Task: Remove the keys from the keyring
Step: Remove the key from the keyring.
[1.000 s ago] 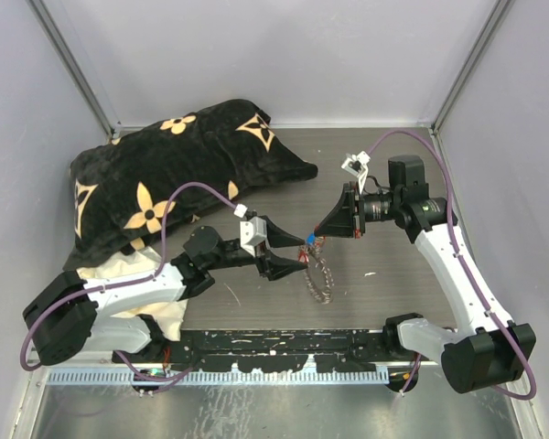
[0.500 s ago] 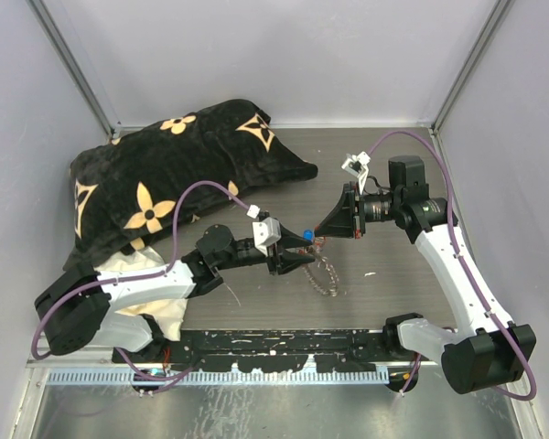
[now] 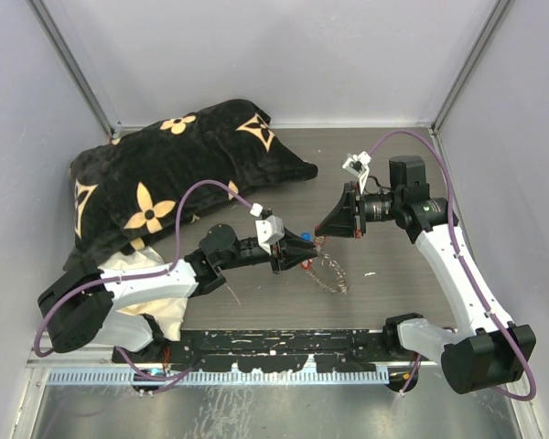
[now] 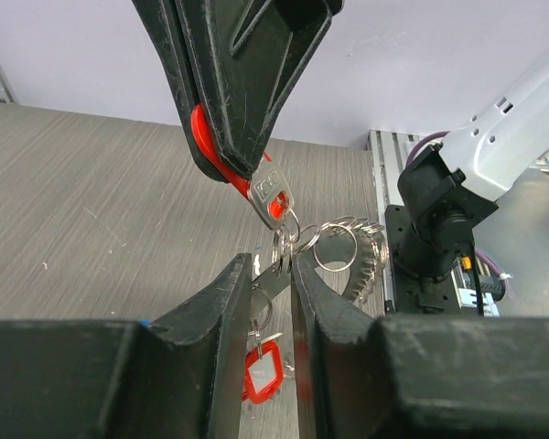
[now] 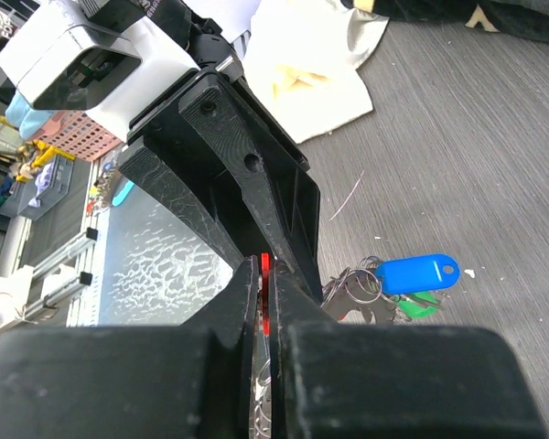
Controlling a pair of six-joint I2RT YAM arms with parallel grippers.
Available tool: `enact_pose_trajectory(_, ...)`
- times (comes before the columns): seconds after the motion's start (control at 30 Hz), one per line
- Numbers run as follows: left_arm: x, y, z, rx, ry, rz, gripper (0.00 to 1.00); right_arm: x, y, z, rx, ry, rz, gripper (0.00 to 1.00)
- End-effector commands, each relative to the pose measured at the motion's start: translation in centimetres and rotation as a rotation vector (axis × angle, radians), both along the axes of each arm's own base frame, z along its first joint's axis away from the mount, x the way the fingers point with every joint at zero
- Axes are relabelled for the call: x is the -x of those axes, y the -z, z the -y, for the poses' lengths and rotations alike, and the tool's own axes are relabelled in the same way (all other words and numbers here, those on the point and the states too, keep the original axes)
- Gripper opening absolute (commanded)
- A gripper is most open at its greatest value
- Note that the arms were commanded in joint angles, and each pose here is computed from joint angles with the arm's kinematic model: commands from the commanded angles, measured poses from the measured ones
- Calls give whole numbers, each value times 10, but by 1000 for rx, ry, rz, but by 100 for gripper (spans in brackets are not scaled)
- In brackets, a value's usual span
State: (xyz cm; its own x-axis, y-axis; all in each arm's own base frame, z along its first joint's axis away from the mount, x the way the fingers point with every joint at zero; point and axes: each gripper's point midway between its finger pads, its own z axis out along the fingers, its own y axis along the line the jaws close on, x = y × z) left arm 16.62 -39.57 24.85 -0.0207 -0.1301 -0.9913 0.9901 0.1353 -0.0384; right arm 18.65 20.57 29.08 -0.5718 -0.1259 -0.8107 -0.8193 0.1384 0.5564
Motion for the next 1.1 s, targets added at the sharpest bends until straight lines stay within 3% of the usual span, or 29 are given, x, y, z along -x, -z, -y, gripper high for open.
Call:
enact_pose_trajectory(0.0, -3, -30, 4, 68, -12, 35, 25, 7, -18, 0, -43, -32, 83, 1)
enact_pose_trajectory(0.6, -4, -34, 7, 72, -8, 8, 24, 7, -19, 1, -42, -26, 89, 1)
enact_pose_trajectory(1.07, -3, -25, 4, 35, -9, 22, 0, 6, -20, 4, -35, -14, 109, 1)
